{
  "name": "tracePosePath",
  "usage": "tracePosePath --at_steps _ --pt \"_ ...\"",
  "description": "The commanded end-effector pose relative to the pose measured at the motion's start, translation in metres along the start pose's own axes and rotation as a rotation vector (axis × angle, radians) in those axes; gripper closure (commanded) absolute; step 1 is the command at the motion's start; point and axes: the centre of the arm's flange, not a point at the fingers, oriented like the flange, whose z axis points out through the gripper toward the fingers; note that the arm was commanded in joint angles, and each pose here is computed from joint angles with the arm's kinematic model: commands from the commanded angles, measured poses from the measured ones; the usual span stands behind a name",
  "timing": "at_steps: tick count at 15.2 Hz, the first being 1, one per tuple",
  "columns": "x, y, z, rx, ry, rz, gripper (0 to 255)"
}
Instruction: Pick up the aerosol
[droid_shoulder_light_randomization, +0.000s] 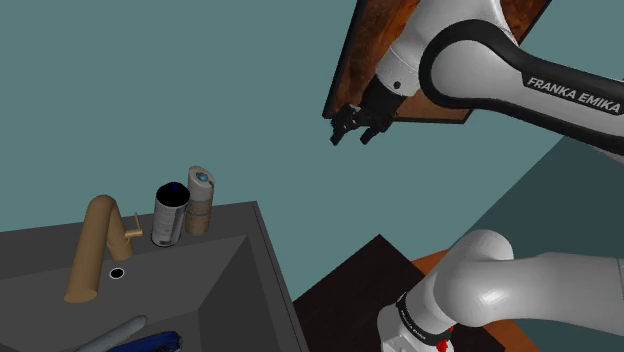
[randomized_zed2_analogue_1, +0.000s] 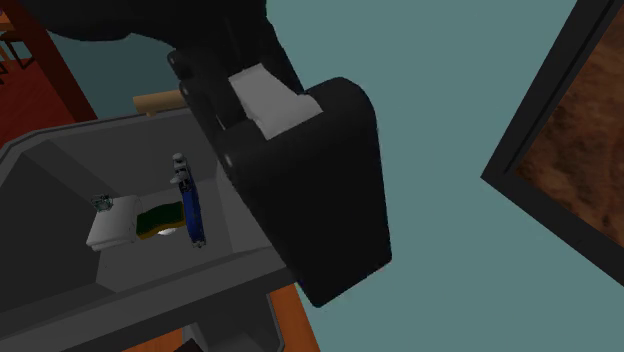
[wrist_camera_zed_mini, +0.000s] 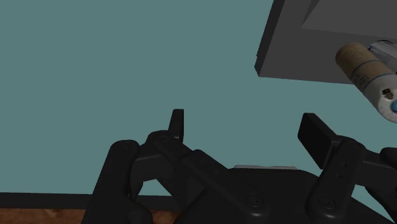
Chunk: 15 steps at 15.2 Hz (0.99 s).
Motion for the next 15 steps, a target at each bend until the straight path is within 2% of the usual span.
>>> tracePosePath --at_steps 1,15 --pt "-0.006 -0.026 0.011 -0.003 0.024 0.005 0" --pt "-0.024 -0.198 0.091 -0.032 0.178 0.033 0"
